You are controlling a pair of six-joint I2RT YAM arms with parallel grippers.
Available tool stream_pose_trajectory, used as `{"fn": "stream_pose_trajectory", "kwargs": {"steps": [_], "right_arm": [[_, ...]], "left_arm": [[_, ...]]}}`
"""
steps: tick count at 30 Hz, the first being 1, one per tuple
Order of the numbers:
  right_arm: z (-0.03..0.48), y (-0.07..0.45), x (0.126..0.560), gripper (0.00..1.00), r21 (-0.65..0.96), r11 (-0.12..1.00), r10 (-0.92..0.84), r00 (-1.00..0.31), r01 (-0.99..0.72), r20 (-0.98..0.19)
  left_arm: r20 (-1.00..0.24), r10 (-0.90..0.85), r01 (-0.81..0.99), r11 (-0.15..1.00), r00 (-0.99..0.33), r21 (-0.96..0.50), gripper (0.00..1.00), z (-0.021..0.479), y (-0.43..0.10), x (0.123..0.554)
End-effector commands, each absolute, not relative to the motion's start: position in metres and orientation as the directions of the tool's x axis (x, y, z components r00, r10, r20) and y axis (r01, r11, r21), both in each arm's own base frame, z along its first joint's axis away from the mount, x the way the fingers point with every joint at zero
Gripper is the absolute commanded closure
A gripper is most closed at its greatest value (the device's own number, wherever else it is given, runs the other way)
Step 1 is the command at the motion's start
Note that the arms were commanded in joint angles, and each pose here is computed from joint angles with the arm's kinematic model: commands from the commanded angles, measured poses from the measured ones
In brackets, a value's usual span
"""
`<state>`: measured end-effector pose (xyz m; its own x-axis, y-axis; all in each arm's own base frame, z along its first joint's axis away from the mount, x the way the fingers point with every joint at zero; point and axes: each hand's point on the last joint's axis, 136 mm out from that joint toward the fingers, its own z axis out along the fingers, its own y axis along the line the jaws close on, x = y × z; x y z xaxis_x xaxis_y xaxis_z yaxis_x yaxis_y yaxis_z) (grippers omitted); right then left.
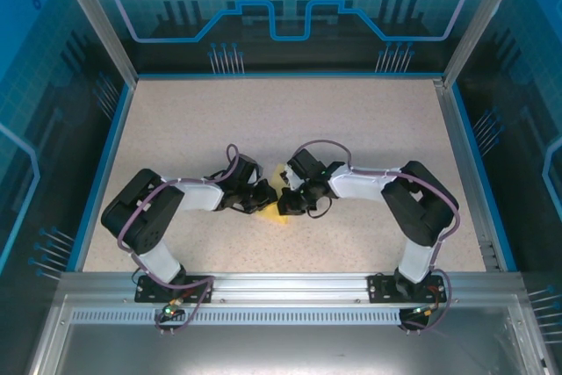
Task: Fold a paper plane with a square sheet of paper (pick it up from the middle)
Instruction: Fold the paper at the center of the table.
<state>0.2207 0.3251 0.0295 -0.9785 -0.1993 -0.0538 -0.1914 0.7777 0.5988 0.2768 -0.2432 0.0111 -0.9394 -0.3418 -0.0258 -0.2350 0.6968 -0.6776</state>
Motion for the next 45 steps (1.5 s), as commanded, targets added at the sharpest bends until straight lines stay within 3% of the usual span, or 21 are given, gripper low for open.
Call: {"fn": "stream_pose_trajectory", "kwargs": {"steps": [1,13,21,35,45], "right_arm": [[0.011,0.326,0.207,0.94,0.603,0.782,-0.206,-0.978,-0.159,0.01],[-0.004,0.315,0.198,0.94,0.566,0.81,-0.217,-0.975,-0.154,0.045],[0.032,0.325,0.204,0.94,0.618,0.759,-0.236,-0.971,-0.204,-0.031],[0.0,0.303,0.187,0.94,0.544,0.82,-0.246,-0.968,-0.179,0.053],[0.025,0.317,0.193,0.94,0.605,0.769,-0.252,-0.968,-0.207,-0.01]], "left_arm": [[0.047,-0.35,-0.317,0.772,-0.935,-0.55,0.87,-0.023,-0.221,0.249],[0.046,-0.354,-0.321,0.776,-0.934,-0.543,0.88,-0.024,-0.219,0.248],[0.048,-0.356,-0.324,0.776,-0.933,-0.541,0.88,-0.024,-0.218,0.248],[0.051,-0.358,-0.327,0.775,-0.932,-0.541,0.88,-0.025,-0.219,0.248],[0.051,-0.358,-0.328,0.775,-0.932,-0.54,0.88,-0.024,-0.219,0.248]]}}
